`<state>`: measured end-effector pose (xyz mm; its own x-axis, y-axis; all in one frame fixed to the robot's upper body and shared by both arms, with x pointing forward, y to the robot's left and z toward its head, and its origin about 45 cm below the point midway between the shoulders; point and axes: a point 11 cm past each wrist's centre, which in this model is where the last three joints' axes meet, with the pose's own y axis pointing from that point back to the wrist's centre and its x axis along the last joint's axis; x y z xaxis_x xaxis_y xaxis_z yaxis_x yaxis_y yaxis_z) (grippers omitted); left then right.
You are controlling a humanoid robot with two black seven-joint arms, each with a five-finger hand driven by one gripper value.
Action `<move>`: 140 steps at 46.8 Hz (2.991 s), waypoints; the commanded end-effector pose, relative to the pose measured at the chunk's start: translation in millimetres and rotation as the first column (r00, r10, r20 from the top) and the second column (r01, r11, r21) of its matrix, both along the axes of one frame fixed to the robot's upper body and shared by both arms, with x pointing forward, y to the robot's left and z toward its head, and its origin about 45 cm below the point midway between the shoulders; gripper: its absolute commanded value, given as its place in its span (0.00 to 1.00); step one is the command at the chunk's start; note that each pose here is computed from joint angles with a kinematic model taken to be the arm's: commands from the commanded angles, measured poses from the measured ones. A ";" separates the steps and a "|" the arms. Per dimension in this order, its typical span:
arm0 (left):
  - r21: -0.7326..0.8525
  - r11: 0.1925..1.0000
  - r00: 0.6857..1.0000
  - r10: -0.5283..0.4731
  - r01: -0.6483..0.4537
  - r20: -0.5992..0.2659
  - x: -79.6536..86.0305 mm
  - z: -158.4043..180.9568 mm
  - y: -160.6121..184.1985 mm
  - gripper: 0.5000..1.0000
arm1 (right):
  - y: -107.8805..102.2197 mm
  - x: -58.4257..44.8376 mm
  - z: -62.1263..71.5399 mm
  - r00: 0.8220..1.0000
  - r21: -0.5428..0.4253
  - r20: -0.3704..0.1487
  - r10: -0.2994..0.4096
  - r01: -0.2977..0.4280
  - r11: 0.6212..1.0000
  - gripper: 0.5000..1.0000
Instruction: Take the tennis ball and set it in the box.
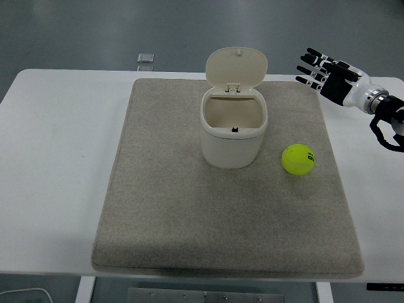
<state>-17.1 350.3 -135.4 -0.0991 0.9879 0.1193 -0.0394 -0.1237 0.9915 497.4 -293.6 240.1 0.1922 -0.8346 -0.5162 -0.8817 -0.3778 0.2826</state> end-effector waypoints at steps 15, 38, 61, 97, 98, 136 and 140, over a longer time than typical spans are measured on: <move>0.000 1.000 1.000 0.001 -0.001 0.000 0.0 0.0 0.0 0.98 | -16.5 2.9 7.2 0.997 -0.001 0.039 -0.067 0.067 0.998 0.81; 0.000 1.000 1.000 0.001 -0.001 0.000 0.0 0.0 0.0 0.98 | -2.4 4.8 24.1 0.982 -0.009 0.187 -0.005 0.007 1.000 0.81; 0.000 1.000 1.000 0.000 0.000 0.002 0.9 0.0 0.0 0.98 | -12.9 -9.7 38.6 0.929 -0.418 0.222 0.295 -0.183 0.890 0.81; 0.000 1.000 1.000 0.001 -0.001 0.000 0.0 0.0 0.0 0.98 | -29.4 -80.5 38.2 0.667 -0.783 0.179 0.723 -0.349 0.515 0.81; 0.000 1.000 1.000 -0.001 0.001 0.000 -0.1 0.0 0.0 0.98 | -28.1 -81.2 38.3 0.657 -0.788 0.178 0.732 -0.350 0.506 0.81; 0.000 1.000 1.000 -0.001 0.001 0.000 -0.1 0.0 0.0 0.98 | -3.5 -101.3 0.9 0.495 -0.946 0.044 0.868 -0.259 0.195 0.81; 0.000 1.000 1.000 0.001 -0.001 0.000 0.0 0.0 0.0 0.98 | -3.9 -102.5 -3.1 0.491 -0.952 0.032 0.870 -0.251 0.176 0.81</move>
<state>-17.1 350.3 -135.4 -0.0995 0.9879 0.1194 -0.0394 -0.1238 0.9915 395.4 -296.7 239.7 0.7392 -0.2254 0.6346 -0.5710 -0.7094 0.4132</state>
